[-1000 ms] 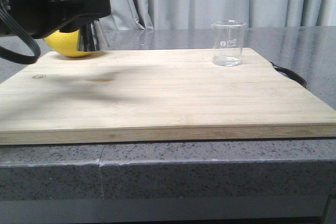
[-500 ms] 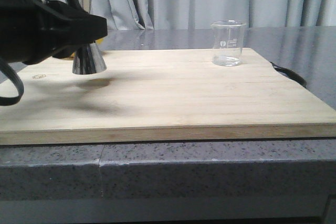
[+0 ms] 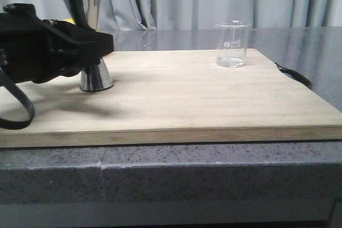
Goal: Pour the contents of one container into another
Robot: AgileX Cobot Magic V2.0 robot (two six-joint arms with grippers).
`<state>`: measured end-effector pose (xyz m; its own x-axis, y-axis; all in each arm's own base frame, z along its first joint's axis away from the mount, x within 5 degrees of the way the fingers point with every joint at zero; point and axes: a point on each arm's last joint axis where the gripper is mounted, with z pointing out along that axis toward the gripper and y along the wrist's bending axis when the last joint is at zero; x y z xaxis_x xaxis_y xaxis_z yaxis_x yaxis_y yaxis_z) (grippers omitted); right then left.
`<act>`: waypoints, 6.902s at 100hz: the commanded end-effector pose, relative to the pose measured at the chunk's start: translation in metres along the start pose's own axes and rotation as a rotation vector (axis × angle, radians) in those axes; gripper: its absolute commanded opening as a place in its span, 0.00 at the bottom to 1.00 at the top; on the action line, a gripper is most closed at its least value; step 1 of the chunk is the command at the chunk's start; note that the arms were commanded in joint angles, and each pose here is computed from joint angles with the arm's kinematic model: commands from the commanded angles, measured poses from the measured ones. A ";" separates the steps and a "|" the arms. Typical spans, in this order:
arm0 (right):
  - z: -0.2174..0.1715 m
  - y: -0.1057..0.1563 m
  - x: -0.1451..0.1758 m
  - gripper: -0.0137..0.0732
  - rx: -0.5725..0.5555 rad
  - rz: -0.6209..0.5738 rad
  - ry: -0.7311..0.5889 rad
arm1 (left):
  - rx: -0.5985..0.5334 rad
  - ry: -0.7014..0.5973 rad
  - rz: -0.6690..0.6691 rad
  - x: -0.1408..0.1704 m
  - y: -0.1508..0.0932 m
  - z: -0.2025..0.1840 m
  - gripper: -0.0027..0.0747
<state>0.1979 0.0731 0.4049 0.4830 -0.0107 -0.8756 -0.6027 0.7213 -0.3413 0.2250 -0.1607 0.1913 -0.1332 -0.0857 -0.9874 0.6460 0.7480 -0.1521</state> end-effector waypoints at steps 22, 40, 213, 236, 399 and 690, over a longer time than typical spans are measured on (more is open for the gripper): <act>0.000 -0.001 -0.016 0.81 0.010 0.007 -0.070 | 0.018 -0.125 -0.005 -0.018 -0.002 0.001 0.01; 0.000 -0.001 -0.016 0.81 0.010 0.007 -0.070 | 0.014 -0.106 -0.005 -0.017 -0.002 0.001 0.01; 0.000 -0.001 -0.016 0.81 0.010 0.007 -0.070 | 0.042 -0.113 0.012 -0.017 -0.004 0.001 0.70; 0.000 -0.001 -0.016 0.81 0.010 0.007 -0.070 | 0.020 -0.119 -0.001 -0.018 -0.002 0.001 0.78; -0.009 -0.037 -0.012 0.81 0.406 0.091 0.182 | -0.496 -0.564 0.193 -0.231 -0.011 -0.164 0.56; -0.119 0.060 0.046 0.08 0.377 0.046 0.338 | -0.636 -0.094 0.244 -0.068 0.009 -0.235 0.01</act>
<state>0.1099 0.0303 0.2912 0.1269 -0.1740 -0.9765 -0.2955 0.9332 -0.2046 0.0642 0.0096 0.2589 0.0243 0.1275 -0.9915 0.0440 0.9907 0.1285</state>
